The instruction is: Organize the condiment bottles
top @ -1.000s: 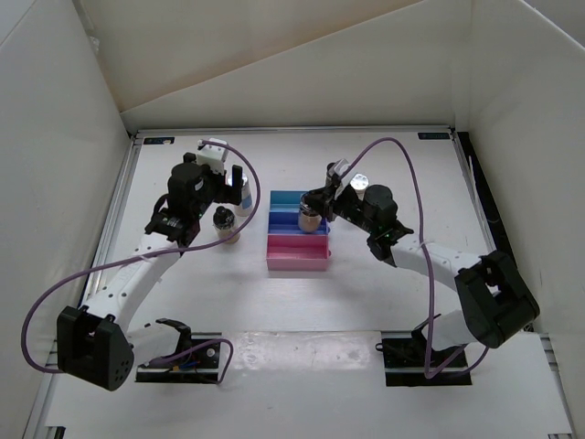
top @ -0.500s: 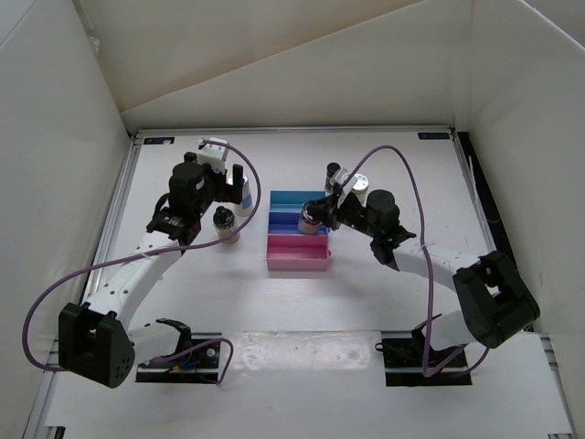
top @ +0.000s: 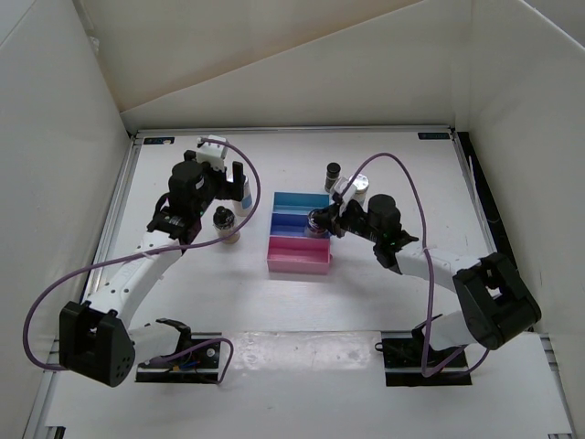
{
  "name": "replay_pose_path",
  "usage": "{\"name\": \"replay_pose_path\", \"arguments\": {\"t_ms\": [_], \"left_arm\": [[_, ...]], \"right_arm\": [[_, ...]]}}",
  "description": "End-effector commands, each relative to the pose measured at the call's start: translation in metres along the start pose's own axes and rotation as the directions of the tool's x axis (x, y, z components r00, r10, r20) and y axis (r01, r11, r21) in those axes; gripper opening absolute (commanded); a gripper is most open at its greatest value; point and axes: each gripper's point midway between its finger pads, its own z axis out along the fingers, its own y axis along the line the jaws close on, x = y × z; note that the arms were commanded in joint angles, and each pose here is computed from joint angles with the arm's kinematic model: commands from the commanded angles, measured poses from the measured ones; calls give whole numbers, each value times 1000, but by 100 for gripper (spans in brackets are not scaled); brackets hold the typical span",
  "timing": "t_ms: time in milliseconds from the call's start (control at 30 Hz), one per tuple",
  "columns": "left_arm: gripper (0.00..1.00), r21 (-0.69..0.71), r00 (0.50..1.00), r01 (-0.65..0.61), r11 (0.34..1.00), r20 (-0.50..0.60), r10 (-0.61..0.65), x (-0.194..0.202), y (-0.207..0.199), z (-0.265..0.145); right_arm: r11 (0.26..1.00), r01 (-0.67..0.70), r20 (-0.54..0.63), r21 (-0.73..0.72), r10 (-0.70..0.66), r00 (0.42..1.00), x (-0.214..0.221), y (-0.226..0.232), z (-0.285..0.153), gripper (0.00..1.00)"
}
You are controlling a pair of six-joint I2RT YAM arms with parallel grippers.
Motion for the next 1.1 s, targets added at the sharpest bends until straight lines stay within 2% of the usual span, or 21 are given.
{"name": "replay_pose_path", "arguments": {"t_ms": [0,100,200,233,267,400,433,500,567,800,933,1067], "left_arm": [[100,13,999,17,1000,27,-18,-5,-1,0],[100,16,1000,14,1000,24,-14,-2,-2,0],[100,13,1000,9,1000,19,-9,0,-2,1],[100,10,1000,8,1000,18,-9,0,0,1],[100,11,1000,8,1000,18,-8,0,-1,1],[100,5,1000,8,1000,19,-9,1,1,1],[100,8,1000,8,1000,18,-8,2,-1,1],[100,7,1000,5,1000,18,-5,2,0,0],[100,4,1000,6,1000,24,-6,0,1,-1],[100,3,999,-4,1000,34,4,-9,2,-8],[100,-29,1000,19,999,-6,-19,6,7,-16],[100,-78,998,61,995,2,-61,11,13,-28]], "right_arm": [[997,71,82,-22,-69,994,-31,-1,4,0],[997,61,63,-44,-58,996,-25,3,11,0],[998,49,48,-44,-47,998,-18,5,16,27],[998,44,50,-40,-42,998,-18,3,16,42],[998,40,50,-46,-37,998,-17,5,17,49],[998,24,46,-59,-21,999,-16,7,23,67],[998,22,49,-59,-19,999,-17,6,24,76],[998,20,47,-60,-17,999,-16,6,25,77],[998,26,60,-53,-23,998,-21,5,25,87],[994,110,106,-17,-108,989,-56,6,14,88],[989,145,129,5,-144,981,-73,7,3,88],[984,177,177,32,-180,968,-97,10,-16,88]]}}
